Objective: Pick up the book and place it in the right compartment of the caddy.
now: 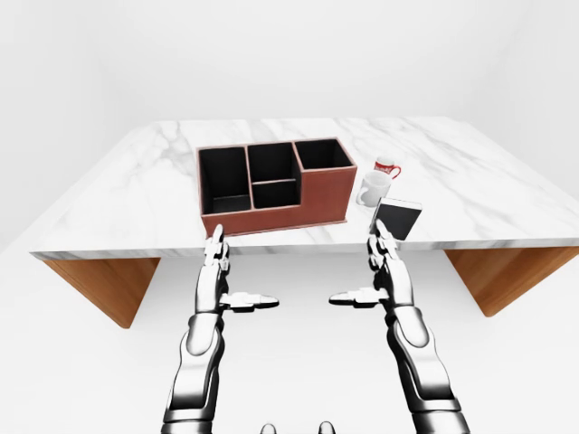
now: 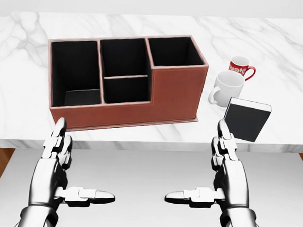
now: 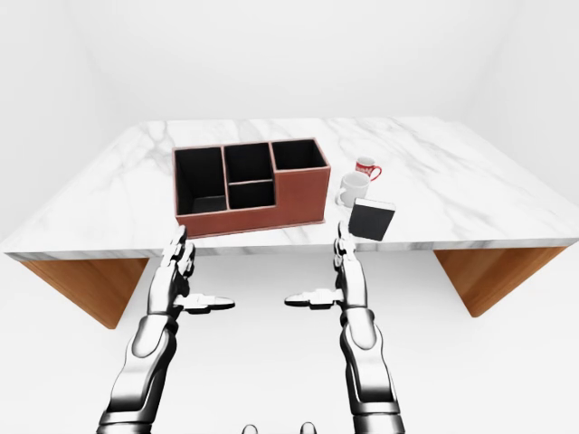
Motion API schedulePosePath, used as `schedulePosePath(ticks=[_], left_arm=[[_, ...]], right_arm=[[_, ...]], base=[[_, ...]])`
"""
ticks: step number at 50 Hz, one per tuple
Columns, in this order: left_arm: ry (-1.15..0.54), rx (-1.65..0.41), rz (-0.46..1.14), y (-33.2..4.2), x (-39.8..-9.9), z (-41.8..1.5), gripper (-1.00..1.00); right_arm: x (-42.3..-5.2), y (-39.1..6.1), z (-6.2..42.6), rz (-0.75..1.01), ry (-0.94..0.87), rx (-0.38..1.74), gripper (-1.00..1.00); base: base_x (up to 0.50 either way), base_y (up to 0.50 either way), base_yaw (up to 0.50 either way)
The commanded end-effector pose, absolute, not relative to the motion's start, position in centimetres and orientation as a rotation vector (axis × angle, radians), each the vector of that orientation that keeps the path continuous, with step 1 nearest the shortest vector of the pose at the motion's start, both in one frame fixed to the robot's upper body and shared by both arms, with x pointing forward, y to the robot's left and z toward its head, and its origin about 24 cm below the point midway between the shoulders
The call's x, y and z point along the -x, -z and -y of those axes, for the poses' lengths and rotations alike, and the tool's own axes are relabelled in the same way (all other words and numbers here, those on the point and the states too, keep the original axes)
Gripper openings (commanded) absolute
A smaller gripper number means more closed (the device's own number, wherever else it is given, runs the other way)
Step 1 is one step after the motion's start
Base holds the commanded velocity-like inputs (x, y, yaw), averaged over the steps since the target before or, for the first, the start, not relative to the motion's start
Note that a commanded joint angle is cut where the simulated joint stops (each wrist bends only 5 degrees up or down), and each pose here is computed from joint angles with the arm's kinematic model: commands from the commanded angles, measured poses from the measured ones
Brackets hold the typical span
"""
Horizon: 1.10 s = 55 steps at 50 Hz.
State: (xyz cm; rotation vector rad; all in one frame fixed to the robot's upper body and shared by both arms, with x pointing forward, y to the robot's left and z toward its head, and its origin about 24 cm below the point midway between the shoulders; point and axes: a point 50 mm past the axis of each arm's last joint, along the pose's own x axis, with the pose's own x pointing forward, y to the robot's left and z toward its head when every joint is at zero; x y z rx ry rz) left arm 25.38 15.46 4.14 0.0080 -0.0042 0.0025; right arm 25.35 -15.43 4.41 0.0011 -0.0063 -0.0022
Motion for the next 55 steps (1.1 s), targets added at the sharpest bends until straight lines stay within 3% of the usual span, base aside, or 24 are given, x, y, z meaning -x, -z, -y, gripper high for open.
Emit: schedulePosePath(ticks=[1, 10, 16, 25, 31, 55], left_arm=[[-0.023, -0.024, 0.015, -4.2, -25.4, -16.9, 1.0], [-0.025, -0.029, 0.033, -4.8, -25.1, -17.0, 1.0], [-0.093, -0.005, 0.181, -8.4, -24.5, -18.6, 1.0], [-0.276, 0.035, 0.337, -13.1, -22.7, -24.3, 1.0], [-0.407, 0.033, 0.447, -15.6, -21.4, -27.1, 1.0], [-0.444, 0.06, 0.481, -16.2, -20.7, -27.8, 1.0]], right_arm=[[-25.3, -4.7, 16.2, 0.019, 0.005, 0.008, 1.0], [-25.2, -5.9, 16.7, 0.047, 0.021, 0.016, 1.0], [-24.3, -9.6, 18.2, 0.181, 0.065, 0.043, 1.0], [-20.6, -18.9, 21.9, 0.606, 0.194, 0.06, 1.0], [-17.5, -22.6, 23.8, 0.803, 0.258, 0.071, 1.0], [-16.0, -23.4, 23.2, 0.858, 0.219, 0.09, 1.0]], base=[[0.0, 0.0, 0.0], [0.0, 0.0, 0.0], [0.0, 0.0, 0.0], [0.0, 0.0, 0.0], [0.0, 0.0, 0.0], [0.04, 0.0, 0.0]])
